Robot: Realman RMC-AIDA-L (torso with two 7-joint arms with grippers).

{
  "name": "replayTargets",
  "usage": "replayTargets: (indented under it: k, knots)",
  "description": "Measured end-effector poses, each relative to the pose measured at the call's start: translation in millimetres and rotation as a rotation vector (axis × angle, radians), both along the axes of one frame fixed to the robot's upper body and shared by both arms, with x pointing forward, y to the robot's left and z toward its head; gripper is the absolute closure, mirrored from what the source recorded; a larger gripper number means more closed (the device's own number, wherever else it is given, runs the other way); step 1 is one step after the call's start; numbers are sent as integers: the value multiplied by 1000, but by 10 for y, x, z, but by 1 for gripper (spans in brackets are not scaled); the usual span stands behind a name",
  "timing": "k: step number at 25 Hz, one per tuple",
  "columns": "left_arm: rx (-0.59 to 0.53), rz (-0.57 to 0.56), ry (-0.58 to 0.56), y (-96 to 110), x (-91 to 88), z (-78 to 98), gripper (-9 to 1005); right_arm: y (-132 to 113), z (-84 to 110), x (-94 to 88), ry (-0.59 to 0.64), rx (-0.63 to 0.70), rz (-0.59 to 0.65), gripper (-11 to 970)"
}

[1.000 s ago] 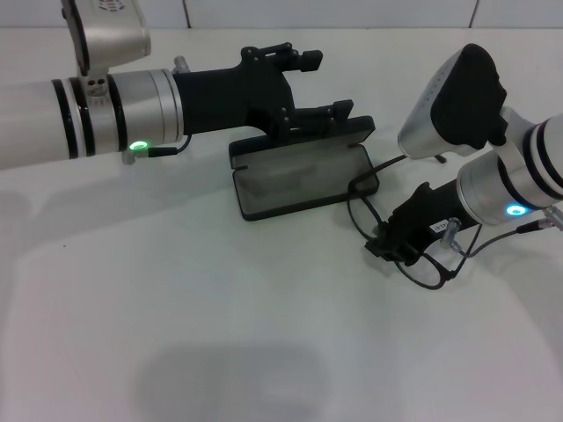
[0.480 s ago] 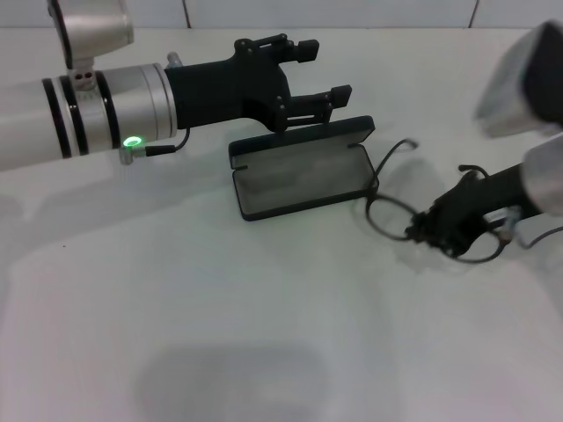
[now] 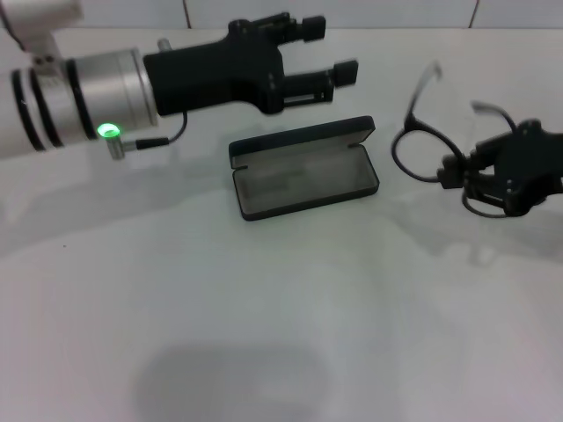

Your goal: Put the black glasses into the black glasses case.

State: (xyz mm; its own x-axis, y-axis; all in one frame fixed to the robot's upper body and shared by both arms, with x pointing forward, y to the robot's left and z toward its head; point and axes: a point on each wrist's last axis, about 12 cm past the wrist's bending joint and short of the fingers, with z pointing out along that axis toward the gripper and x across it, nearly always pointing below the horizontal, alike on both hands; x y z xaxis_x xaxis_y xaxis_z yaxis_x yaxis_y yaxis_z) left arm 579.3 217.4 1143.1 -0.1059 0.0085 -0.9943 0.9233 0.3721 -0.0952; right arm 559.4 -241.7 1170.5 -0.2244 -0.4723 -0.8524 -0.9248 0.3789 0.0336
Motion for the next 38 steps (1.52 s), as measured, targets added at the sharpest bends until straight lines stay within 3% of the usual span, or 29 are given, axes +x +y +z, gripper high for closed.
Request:
replayTargets:
  k: [5, 10, 21, 29, 38]
  knots:
    - [-145, -153, 71, 51, -63, 266, 220, -150, -186, -199, -313, 213, 143, 843]
    - [-204, -302, 169, -42, -66, 471, 221, -128, -399, -243, -512, 296, 218, 843]
    - [-159, -426, 432, -386, 120, 488, 221, 0, -425, -234, -659, 301, 319, 843]
    - [-147, -440, 505, -467, 79, 416, 220, -9, -382, -313, -736, 350, 358, 843]
    - [-129, -551, 517, -628, -54, 395, 222, -7, -461, -341, -750, 354, 352, 843]
